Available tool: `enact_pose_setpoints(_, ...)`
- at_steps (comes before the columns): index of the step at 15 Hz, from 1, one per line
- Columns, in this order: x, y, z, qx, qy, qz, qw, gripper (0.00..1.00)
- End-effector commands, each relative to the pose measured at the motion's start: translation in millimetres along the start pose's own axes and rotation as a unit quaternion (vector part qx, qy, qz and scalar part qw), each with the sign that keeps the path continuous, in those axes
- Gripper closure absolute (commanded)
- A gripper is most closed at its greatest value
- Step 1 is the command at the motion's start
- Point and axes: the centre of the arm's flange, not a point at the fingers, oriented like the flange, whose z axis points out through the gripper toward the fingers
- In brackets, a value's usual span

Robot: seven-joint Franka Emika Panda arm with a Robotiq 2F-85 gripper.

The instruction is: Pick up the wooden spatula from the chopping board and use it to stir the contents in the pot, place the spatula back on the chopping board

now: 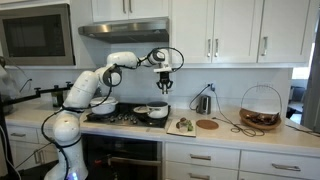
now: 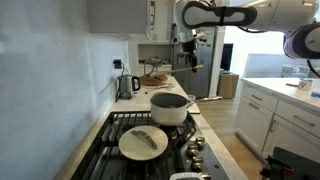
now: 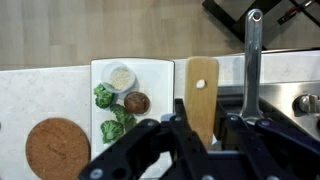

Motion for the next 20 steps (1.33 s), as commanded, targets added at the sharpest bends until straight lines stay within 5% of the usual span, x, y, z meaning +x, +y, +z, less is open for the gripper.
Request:
enact_pose_setpoints(1, -55, -37, 26, -0.014, 0.024, 0.038, 0.9989, 0.93)
enact_pose_setpoints(6, -88, -50, 21, -0.031, 0.028, 0.076, 0.9962, 0.93)
enact_pose_setpoints(7, -45, -11, -4, -0.025, 0.018, 0.059, 0.9978, 0.72)
enact_pose_setpoints(14, -62, -23, -1, -0.029, 0.014, 0.064, 0.9974, 0.72)
enact_pose_setpoints(15, -62, -23, 0, -0.028, 0.014, 0.064, 0.9974, 0.93)
enact_pose_setpoints(20, -58, -4, 25, -0.009, 0.005, 0.068, 0.9976, 0.93)
